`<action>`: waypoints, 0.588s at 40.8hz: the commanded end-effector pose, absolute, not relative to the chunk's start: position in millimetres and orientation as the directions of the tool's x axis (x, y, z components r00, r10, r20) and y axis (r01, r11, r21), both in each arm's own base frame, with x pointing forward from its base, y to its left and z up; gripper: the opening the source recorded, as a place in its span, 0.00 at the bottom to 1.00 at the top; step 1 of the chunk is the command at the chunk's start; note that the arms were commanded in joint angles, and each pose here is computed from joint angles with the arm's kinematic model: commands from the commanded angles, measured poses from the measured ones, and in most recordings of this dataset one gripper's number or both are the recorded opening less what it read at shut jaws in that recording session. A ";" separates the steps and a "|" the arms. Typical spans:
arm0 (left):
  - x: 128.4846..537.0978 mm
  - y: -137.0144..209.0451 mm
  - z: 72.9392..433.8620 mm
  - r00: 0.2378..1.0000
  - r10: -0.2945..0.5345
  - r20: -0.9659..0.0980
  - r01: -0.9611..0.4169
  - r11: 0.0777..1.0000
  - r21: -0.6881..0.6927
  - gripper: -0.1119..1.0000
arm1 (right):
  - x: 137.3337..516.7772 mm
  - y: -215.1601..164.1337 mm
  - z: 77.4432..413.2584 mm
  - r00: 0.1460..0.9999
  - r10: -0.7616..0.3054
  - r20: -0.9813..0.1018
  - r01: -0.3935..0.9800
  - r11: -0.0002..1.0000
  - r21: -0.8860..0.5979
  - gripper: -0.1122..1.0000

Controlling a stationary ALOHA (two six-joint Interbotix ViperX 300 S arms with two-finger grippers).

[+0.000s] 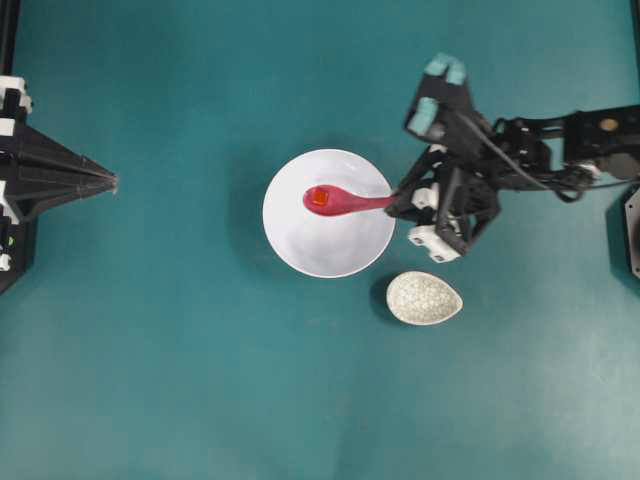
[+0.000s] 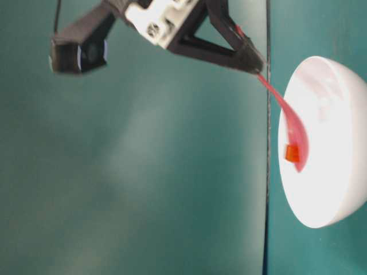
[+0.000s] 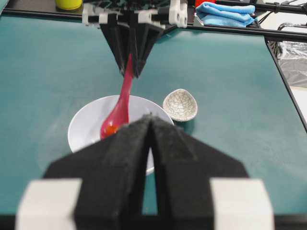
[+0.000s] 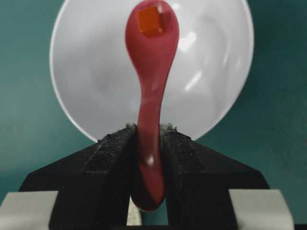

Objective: Grip the spoon and scoop the red block from the bowl with right arm.
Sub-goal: 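Raise the spoon carrying the red cube up out of the bowl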

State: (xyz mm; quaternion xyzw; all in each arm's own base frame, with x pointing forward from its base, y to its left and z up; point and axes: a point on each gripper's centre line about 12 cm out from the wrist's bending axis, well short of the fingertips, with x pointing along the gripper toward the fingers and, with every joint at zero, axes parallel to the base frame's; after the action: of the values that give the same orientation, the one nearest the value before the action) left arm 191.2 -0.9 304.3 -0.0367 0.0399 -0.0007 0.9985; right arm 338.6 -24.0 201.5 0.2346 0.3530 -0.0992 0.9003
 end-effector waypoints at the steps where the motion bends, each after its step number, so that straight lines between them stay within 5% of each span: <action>1: 192.3 -1.2 319.7 0.999 -0.006 -0.038 0.003 0.997 -0.072 0.10 | 333.1 -23.6 219.8 0.791 -0.028 -0.612 0.313 0.878 0.363 0.31; 24: 192.6 -1.2 319.7 0.999 -0.006 -0.044 0.003 0.997 -0.073 0.10 | 331.1 -22.2 277.6 0.840 -0.022 -0.542 0.249 0.904 0.349 0.31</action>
State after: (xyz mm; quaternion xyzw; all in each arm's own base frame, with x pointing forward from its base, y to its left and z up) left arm 191.0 -0.9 305.7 -0.0375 0.0384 -0.0007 0.9986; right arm 327.6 -22.7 253.2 0.2132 0.3023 -0.0800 0.9256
